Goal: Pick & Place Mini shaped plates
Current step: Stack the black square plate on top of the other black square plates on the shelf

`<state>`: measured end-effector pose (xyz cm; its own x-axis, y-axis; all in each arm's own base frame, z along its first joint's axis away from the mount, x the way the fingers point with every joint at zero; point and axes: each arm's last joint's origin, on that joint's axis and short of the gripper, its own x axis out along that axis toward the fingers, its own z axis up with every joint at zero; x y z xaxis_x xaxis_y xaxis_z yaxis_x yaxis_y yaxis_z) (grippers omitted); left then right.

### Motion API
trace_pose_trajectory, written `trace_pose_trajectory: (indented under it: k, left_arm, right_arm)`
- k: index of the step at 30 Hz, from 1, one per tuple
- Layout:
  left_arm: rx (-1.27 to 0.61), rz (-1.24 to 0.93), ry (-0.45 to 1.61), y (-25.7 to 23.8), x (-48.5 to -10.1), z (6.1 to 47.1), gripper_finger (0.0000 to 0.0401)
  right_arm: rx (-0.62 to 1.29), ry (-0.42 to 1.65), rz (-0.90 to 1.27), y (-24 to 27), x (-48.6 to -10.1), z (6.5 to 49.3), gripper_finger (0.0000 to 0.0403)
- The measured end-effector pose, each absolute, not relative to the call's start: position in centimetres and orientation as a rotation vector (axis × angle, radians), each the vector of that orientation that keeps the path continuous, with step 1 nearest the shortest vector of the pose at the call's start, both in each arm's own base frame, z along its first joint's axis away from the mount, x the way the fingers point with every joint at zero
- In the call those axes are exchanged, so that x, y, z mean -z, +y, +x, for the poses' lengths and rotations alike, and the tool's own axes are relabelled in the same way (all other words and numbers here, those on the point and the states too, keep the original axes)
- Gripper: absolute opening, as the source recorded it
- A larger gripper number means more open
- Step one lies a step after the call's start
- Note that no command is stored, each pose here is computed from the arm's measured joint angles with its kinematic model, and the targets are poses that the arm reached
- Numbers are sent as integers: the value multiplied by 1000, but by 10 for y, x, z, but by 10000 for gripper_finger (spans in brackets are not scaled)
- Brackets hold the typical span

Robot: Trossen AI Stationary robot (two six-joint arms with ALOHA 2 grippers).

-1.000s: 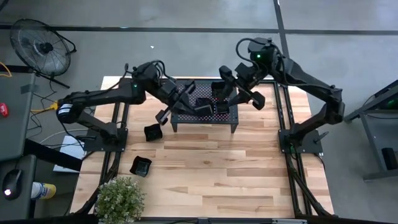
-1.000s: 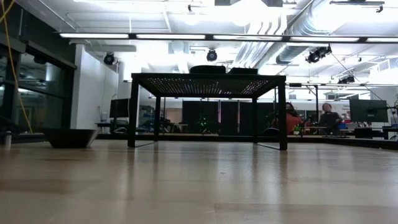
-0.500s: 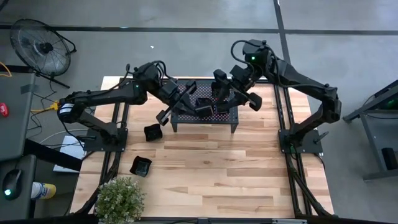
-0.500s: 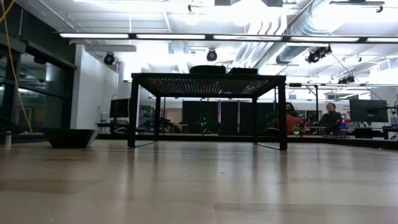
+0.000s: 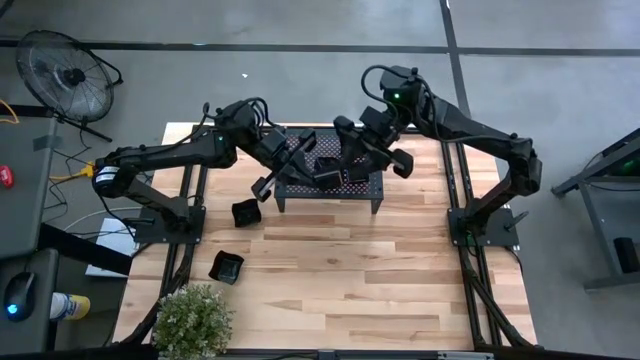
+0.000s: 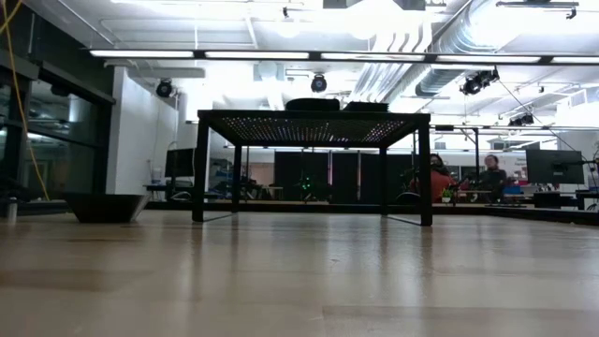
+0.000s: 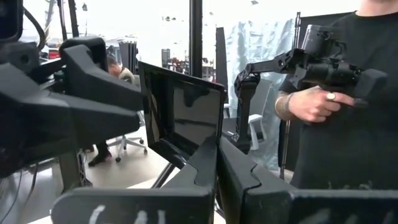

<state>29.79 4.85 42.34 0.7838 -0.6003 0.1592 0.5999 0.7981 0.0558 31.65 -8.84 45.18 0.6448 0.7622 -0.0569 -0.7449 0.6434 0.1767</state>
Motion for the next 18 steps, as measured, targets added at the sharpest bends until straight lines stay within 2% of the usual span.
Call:
trace_pose_trajectory:
  k: [10, 18]
  left_arm:
    - [646, -9, -154, 49, -422, 298, 0]
    - [647, -9, -153, 49, -422, 298, 0]
  right_arm:
    - [-889, 101, 108, -79, -455, 320, 128]
    - [-885, 95, 102, -80, -456, 319, 81]
